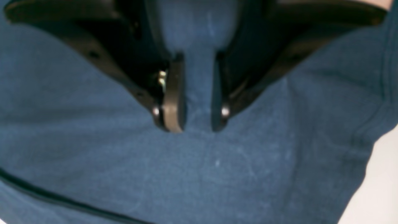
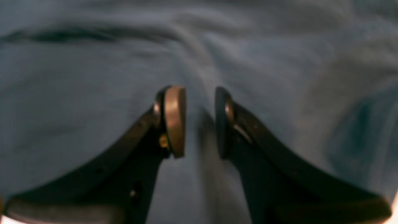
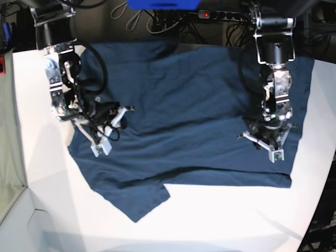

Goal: Layout the t-shirt on the table in an organized manner, then fold the t-shirt properly
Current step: 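Move the left gripper across the shirt toward the right gripper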

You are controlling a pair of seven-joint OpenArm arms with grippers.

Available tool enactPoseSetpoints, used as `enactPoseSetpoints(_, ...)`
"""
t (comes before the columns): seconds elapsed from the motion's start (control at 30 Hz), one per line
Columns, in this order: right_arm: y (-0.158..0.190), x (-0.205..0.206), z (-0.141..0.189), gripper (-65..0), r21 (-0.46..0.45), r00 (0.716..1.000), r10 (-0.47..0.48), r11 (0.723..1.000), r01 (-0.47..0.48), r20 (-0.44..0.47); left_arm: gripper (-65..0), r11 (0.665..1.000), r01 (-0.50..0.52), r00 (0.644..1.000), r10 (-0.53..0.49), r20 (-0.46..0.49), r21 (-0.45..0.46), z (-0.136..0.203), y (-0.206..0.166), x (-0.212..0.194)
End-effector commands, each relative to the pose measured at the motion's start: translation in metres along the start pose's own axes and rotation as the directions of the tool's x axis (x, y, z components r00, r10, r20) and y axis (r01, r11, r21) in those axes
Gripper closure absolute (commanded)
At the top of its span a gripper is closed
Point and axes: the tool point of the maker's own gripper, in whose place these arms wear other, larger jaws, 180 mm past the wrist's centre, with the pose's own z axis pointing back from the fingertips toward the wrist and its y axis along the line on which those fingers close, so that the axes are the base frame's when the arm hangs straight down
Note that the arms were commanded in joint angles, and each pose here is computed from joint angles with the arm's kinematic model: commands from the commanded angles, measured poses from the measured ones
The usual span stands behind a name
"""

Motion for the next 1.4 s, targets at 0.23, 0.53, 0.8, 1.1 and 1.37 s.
enactPoseSetpoints(0.23, 0.017, -0.056, 0.009, -17.3, 0.032, 0.998, -0.017, 0.999, 0.019, -0.068, -15.2, 0.999, 0.052, 0.998, -0.051, -0.022, 0.016, 0.031, 0.01, -0.016)
enactPoseSetpoints(0.53, 0.04, -0.084, 0.048, -17.3, 0.063, 0.997, 0.041, 0.997, -0.037, -0.06, -15.2, 0.997, 0.071, 0.997, -0.071, 0.023, -0.004, 0.064, -0.001, 0.016)
enactPoseSetpoints(0.8, 0.053, -0.063, 0.065, -17.3, 0.076, 0.997, 0.079, 0.994, -0.08, 0.015, -15.1, 0.994, 0.071, 0.987, -0.058, 0.151, -0.084, 0.074, -0.049, 0.067)
enactPoseSetpoints(1.1, 0.084, -0.052, 0.059, -17.3, 0.141, 0.998, 0.011, 0.99, -0.019, 0.057, 0.0, 0.971, 0.117, 0.993, -0.118, 0.01, -0.21, 0.029, -0.118, 0.037)
enactPoseSetpoints(1.37, 0.085, -0.054, 0.058, -17.3, 0.144, 0.999, 0.005, 0.99, -0.012, 0.051, -1.3, 0.956, 0.063, 0.998, -0.069, -0.01, -0.286, 0.035, -0.164, 0.031)
